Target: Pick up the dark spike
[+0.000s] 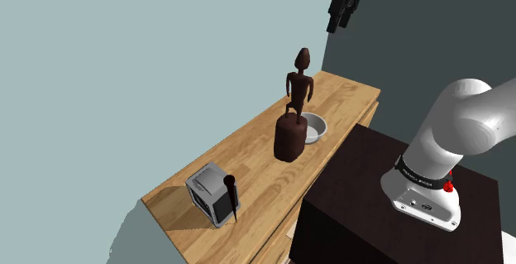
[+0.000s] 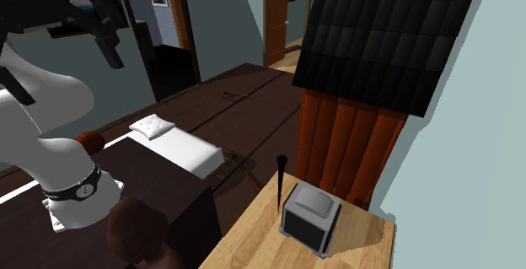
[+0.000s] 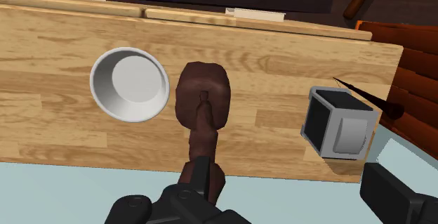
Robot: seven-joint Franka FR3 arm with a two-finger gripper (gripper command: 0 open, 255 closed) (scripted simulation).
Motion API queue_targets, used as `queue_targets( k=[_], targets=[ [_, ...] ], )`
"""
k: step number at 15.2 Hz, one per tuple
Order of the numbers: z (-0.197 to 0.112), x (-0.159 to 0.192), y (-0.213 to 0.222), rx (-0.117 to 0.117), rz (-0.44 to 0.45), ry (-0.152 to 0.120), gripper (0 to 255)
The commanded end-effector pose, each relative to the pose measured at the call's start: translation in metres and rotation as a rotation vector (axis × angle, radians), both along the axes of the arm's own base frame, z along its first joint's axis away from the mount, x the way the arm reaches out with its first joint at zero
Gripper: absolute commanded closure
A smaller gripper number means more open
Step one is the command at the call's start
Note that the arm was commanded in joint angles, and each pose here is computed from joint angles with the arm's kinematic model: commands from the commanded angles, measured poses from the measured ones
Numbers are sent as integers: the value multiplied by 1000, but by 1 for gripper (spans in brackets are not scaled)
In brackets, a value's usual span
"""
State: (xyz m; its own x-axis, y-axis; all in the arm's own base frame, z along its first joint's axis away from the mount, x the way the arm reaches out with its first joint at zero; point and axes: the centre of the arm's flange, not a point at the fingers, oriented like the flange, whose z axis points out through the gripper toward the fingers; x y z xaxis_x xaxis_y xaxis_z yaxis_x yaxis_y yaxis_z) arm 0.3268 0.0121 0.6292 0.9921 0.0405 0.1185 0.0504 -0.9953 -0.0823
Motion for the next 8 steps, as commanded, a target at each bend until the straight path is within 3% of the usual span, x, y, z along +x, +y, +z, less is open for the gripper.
queue_targets(
  k=[1, 8],
  targets=[
    [0, 0, 0, 0, 0, 0, 0],
    [-55, 27, 76, -45, 19, 24, 0]
  ],
)
